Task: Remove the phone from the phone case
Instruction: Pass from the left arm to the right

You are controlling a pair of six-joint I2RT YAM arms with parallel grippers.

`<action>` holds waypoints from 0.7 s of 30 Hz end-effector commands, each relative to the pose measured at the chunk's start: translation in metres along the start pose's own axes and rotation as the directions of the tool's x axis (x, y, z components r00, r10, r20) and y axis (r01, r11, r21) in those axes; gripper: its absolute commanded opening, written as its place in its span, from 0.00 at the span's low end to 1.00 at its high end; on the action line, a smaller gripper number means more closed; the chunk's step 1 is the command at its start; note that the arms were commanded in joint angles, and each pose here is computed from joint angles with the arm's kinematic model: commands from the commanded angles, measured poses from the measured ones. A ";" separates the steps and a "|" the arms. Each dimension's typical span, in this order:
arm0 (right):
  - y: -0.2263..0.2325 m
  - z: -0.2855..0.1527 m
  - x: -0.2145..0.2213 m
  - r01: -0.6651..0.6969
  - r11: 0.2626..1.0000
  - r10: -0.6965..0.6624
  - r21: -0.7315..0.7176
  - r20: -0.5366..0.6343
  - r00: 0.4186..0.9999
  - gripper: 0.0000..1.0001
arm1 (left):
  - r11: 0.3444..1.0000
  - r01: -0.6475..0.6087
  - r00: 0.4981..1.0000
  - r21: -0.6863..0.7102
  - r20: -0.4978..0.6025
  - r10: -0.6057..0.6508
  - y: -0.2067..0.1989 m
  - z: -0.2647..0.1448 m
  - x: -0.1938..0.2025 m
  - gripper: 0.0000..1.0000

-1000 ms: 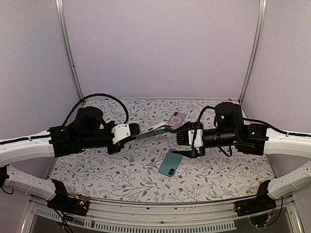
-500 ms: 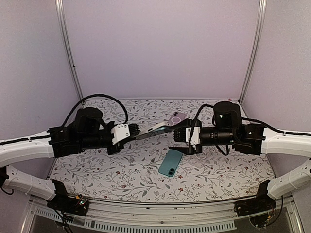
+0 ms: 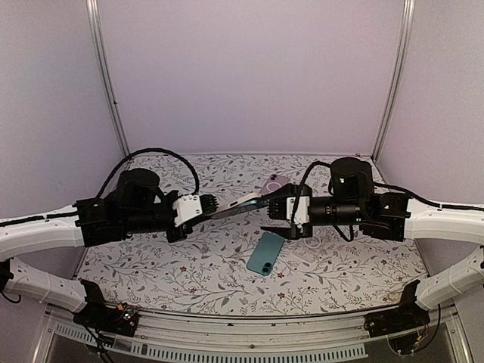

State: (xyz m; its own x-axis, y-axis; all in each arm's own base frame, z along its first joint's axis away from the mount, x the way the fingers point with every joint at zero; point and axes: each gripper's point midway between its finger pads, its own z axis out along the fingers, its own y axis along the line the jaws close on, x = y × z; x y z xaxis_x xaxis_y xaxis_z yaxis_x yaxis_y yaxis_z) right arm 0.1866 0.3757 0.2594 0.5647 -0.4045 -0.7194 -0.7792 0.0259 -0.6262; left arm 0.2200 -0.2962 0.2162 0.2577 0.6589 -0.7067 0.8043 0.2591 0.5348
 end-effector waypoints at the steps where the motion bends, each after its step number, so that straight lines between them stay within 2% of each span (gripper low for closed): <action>1: -0.008 0.000 -0.014 -0.002 1.000 0.001 0.014 0.037 0.999 0.65 | 0.998 0.013 0.993 -0.064 0.117 -0.006 0.016 -0.011 -0.029 0.00; 21: -0.004 0.006 -0.013 -0.014 1.000 0.014 -0.008 0.040 0.999 0.65 | 0.998 -0.001 0.993 -0.057 0.119 0.007 0.009 -0.009 -0.030 0.00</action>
State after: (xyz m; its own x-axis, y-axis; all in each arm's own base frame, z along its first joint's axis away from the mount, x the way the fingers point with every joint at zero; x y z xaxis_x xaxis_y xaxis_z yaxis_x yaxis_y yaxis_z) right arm 0.1868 0.3784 0.2529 0.5539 -0.4090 -0.7252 -0.7903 0.0158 -0.6126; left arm 0.2170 -0.2970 0.2135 0.2639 0.6579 -0.7053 0.8034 0.2547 0.5382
